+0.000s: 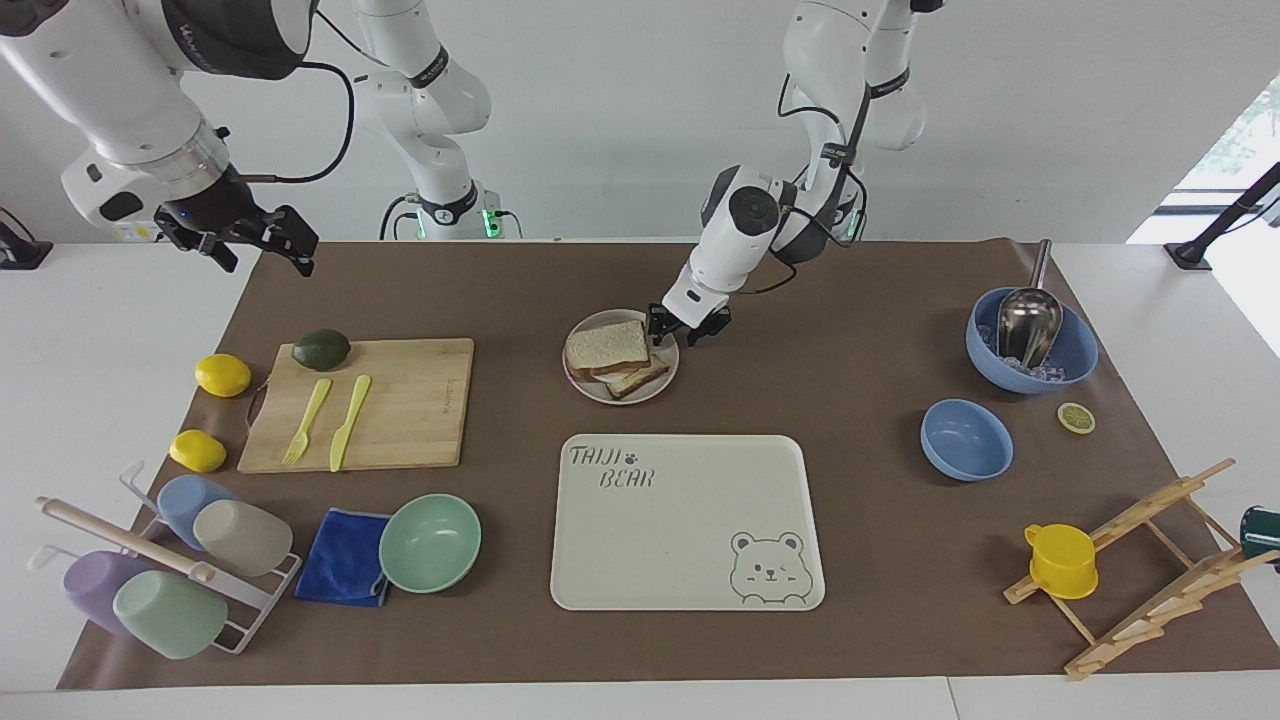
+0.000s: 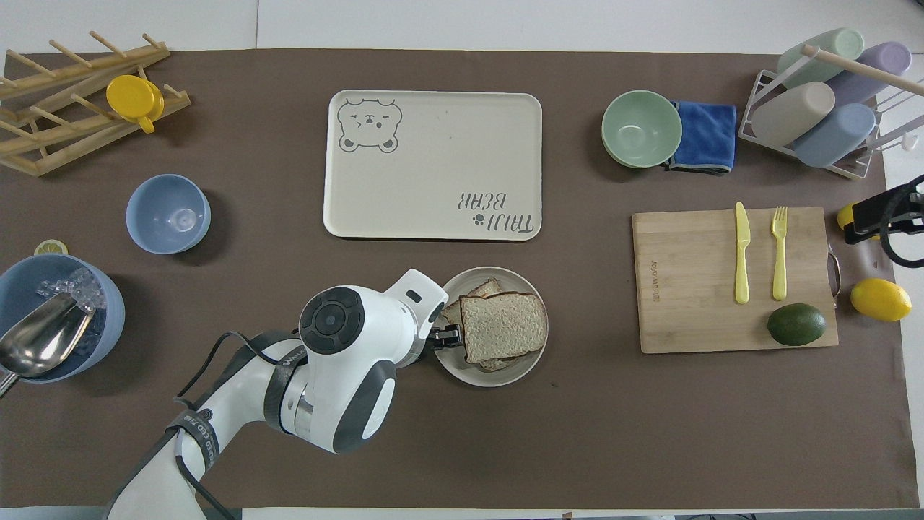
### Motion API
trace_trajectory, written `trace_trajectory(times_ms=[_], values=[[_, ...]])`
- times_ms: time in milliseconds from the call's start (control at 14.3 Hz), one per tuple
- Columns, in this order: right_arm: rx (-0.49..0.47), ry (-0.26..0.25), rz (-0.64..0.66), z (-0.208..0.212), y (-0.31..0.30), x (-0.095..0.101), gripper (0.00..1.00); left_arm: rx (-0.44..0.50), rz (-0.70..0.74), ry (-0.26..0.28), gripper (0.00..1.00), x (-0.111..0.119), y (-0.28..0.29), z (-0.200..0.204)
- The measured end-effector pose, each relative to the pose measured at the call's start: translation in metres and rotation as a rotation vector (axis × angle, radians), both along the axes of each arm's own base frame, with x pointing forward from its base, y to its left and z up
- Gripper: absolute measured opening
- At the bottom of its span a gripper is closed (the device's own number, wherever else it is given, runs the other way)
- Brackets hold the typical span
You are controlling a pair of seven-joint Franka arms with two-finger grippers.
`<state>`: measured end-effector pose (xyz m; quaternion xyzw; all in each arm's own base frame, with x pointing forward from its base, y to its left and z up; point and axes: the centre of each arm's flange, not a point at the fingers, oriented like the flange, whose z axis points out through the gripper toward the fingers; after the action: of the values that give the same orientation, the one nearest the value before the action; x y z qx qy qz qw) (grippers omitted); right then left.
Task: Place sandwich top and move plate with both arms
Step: 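Slide the white plate with the left gripper onto the cream tray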
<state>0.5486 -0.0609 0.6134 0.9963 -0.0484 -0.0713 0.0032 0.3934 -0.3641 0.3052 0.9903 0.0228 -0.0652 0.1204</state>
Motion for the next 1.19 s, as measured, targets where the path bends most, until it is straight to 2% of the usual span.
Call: trace_trajectory(times_ms=[70, 140, 210, 279, 349, 419, 489, 559, 1048, 1188], values=[[0.000, 0.000, 0.001, 0.000, 0.000, 0.000, 1.00, -0.002, 0.005, -0.003, 0.55, -0.002, -0.001, -0.002], [0.000, 0.000, 0.001, 0.000, 0.000, 0.000, 1.00, -0.003, 0.012, -0.008, 0.49, -0.003, 0.001, -0.005], [0.001, 0.000, 0.002, 0.000, 0.000, 0.000, 1.00, -0.003, 0.017, -0.010, 0.49, -0.004, 0.003, -0.008], [0.001, 0.000, 0.002, 0.000, 0.000, 0.000, 1.00, -0.003, 0.020, -0.012, 0.38, -0.005, 0.004, -0.009], [0.001, 0.001, 0.002, 0.000, 0.000, 0.000, 1.00, -0.004, 0.023, -0.012, 0.33, -0.005, 0.004, -0.009], [0.001, 0.002, 0.003, -0.001, 0.001, 0.000, 1.00, -0.006, 0.026, -0.011, 0.31, -0.005, 0.004, -0.009], [0.002, 0.004, 0.003, -0.002, 0.001, 0.000, 1.00, -0.011, 0.031, -0.012, 0.22, -0.005, 0.003, -0.008], [0.002, 0.005, 0.004, -0.002, 0.001, 0.000, 1.00, -0.023, 0.041, -0.017, 0.08, -0.003, 0.002, -0.005], [0.002, 0.005, 0.004, -0.002, 0.001, 0.000, 1.00, -0.035, 0.057, -0.014, 0.07, -0.002, 0.004, -0.001], [0.002, 0.005, 0.004, -0.002, 0.001, 0.000, 1.00, -0.041, 0.065, 0.000, 0.05, 0.005, 0.006, 0.009]])
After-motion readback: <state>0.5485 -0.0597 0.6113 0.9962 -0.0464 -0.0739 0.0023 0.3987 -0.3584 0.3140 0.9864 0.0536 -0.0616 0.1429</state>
